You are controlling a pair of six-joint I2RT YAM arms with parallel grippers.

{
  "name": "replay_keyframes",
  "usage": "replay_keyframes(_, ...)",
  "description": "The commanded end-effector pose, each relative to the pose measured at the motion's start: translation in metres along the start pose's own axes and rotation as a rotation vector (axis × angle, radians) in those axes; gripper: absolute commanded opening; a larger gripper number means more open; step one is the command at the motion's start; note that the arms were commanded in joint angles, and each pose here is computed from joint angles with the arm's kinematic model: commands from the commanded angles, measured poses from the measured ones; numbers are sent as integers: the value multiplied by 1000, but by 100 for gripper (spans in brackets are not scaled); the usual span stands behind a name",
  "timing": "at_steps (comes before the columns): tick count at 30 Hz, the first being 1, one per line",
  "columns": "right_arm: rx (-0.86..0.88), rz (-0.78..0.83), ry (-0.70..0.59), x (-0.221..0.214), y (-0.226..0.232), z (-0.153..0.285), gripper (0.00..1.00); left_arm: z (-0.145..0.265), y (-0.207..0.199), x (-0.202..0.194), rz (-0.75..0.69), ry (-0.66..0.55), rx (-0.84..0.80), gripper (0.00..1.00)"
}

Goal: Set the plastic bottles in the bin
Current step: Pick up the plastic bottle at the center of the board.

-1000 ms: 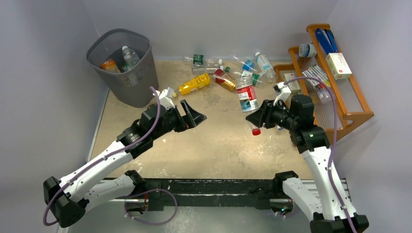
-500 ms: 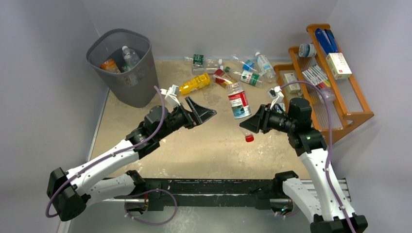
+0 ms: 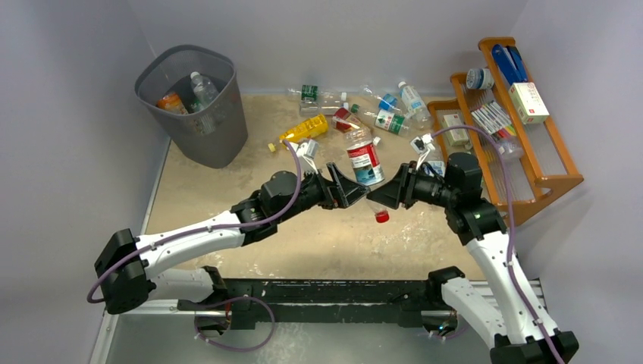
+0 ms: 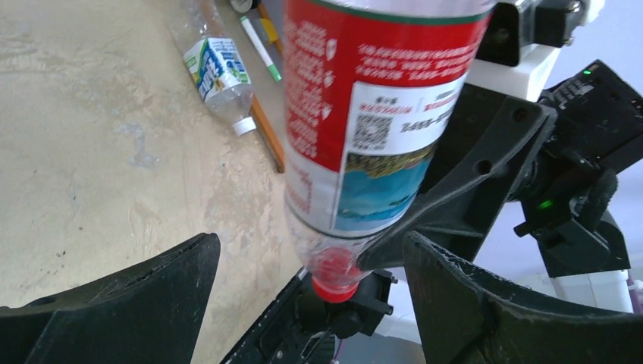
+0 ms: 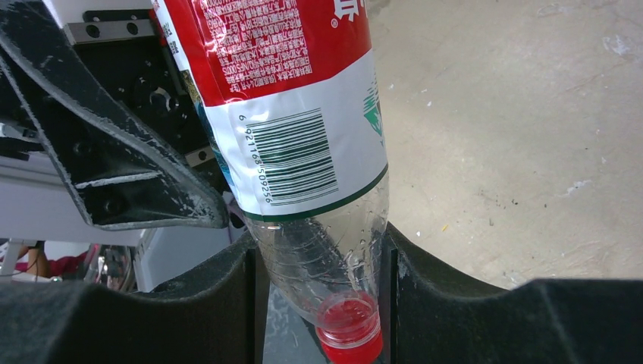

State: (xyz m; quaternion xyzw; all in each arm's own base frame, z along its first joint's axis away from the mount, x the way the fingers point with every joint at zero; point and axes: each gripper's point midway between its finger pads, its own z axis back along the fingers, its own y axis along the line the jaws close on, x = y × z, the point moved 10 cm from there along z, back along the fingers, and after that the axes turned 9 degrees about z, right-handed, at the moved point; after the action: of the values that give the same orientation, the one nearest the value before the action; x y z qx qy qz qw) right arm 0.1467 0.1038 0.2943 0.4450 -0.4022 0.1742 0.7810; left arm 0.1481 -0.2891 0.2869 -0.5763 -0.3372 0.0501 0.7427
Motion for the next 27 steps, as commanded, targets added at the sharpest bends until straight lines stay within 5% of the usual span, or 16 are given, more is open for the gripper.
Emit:
replay_keyframes(1, 51, 22, -14, 2, 3, -5, 42, -4, -38, 16, -45, -112, -165, 91)
replay_keyframes(14, 88, 24, 3, -5, 6, -6, 42, -12, -41, 27, -128, -208, -91, 88)
replay_keyframes(27, 102, 34, 0, -1, 8, -7, 43, -24, -40, 32, -157, -237, -11, 51)
